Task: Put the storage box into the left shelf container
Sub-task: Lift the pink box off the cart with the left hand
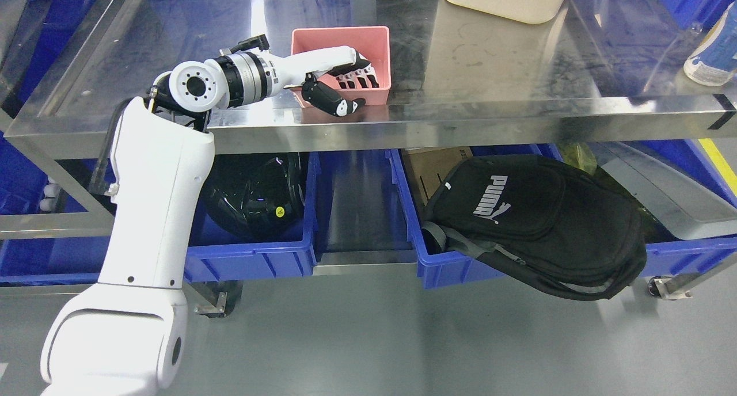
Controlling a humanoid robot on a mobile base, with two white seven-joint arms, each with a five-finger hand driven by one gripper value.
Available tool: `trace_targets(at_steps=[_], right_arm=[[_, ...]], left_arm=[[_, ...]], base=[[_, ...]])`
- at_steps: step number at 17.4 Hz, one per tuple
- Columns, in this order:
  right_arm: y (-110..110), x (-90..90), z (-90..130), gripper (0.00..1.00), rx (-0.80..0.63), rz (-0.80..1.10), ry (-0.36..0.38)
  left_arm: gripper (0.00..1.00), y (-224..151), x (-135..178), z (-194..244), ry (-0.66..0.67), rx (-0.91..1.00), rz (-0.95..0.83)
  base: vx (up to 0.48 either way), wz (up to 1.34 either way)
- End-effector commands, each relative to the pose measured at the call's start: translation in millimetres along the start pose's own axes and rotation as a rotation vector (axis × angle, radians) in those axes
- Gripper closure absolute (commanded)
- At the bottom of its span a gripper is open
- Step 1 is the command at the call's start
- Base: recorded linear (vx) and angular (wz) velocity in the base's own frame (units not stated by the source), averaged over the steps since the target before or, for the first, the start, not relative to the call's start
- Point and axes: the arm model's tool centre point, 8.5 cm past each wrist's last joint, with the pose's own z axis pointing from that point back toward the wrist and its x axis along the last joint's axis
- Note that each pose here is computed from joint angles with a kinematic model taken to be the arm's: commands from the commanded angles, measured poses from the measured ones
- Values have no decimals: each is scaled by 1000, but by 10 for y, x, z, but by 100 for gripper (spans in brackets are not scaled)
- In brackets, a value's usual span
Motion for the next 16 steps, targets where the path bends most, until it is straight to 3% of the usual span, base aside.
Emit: trace_targets(at_steps=[1,6,12,16], right_arm=[[-113,1,-6,0,-17,-4,-8],[-113,1,-6,0,-17,-4,-8],[-113,1,-6,0,-17,-4,-8],[-113,1,-6,0,-17,-4,-8]], left_arm=[[100,162,-317,324,-154,184,254],[100,346,-303,581,-456,385,481],[100,231,-372,743,-669,486,633],[99,43,10,848,-855,552,629]], base=[[0,0],[0,0],[-2,-8],[0,0]])
